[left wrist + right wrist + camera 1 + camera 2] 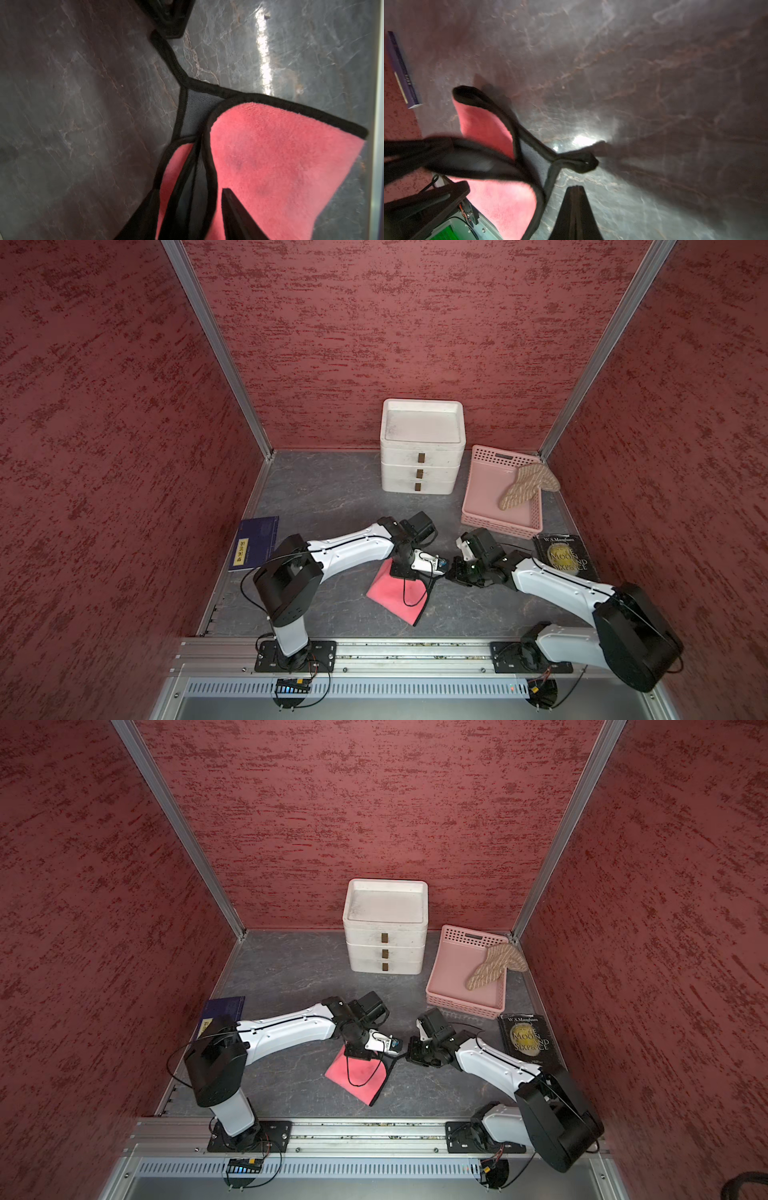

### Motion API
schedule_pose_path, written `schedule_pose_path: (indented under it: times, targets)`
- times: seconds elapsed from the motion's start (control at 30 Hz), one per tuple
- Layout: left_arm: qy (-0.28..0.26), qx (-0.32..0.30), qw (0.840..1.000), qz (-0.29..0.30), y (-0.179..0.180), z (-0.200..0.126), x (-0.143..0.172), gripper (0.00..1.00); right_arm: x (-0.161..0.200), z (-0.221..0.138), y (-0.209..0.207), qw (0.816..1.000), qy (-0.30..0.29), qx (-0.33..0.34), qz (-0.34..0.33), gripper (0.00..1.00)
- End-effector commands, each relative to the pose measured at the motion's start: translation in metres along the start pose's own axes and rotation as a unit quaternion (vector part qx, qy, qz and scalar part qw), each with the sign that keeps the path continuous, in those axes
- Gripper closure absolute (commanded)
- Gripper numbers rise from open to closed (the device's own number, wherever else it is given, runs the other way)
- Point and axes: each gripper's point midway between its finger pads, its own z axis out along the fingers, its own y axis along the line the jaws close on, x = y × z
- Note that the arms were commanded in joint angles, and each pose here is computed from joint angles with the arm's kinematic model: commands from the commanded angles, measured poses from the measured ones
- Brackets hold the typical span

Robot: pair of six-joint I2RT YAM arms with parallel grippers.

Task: Fold the square dishcloth
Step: Fold the cleaning item at the center of the board, then smooth out the cleaning item at the center of the board.

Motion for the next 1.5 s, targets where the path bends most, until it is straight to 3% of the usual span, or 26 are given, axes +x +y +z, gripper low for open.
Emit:
schedule_pose_path:
  times: [0.0, 0.1, 0.23, 0.43, 0.53, 0.67, 0.9, 1.07, 1.27, 1.47]
  targets:
    - [-0.017, -0.081, 0.997, 0.003, 0.042, 0.005, -0.007, 0.32, -0.008, -0.013, 0.006, 0.999, -0.032, -0.004, -0.019, 0.96]
    - [-0.029, -0.134, 0.99, -0.014, 0.07, -0.006, -0.001, 0.32, -0.005, -0.022, 0.018, 0.999, -0.04, -0.013, -0.034, 0.95]
    - [-0.031, -0.175, 0.984, -0.036, 0.087, -0.025, 0.018, 0.39, 0.008, -0.031, 0.054, 0.995, -0.037, -0.052, -0.07, 0.97]
    - [-0.08, -0.104, 0.987, -0.094, 0.051, -0.031, 0.029, 0.47, 0.03, -0.024, 0.113, 0.984, -0.022, -0.148, -0.099, 0.99]
    - [-0.116, -0.032, 0.983, -0.138, 0.024, -0.033, 0.025, 0.54, 0.042, -0.008, 0.131, 0.977, -0.005, -0.186, -0.103, 1.0]
    - [-0.135, 0.008, 0.978, -0.16, 0.007, -0.022, 0.017, 0.61, 0.047, 0.026, 0.127, 0.979, 0.022, -0.181, -0.086, 1.0]
    - [0.005, -0.04, 0.982, -0.186, 0.03, 0.05, 0.063, 0.68, 0.054, 0.081, 0.095, 0.987, 0.052, -0.146, -0.035, 1.0]
    - [0.085, -0.089, 0.977, -0.173, 0.04, 0.074, 0.105, 0.69, 0.055, 0.077, 0.093, 0.986, 0.044, -0.156, -0.035, 1.0]
    - [0.083, -0.115, 0.971, -0.193, 0.05, 0.053, 0.127, 0.68, 0.048, 0.048, 0.123, 0.977, 0.01, -0.208, -0.052, 1.0]
    - [0.057, -0.146, 0.962, -0.223, 0.063, 0.027, 0.139, 0.65, 0.071, 0.067, 0.147, 0.968, 0.04, -0.241, -0.055, 1.0]
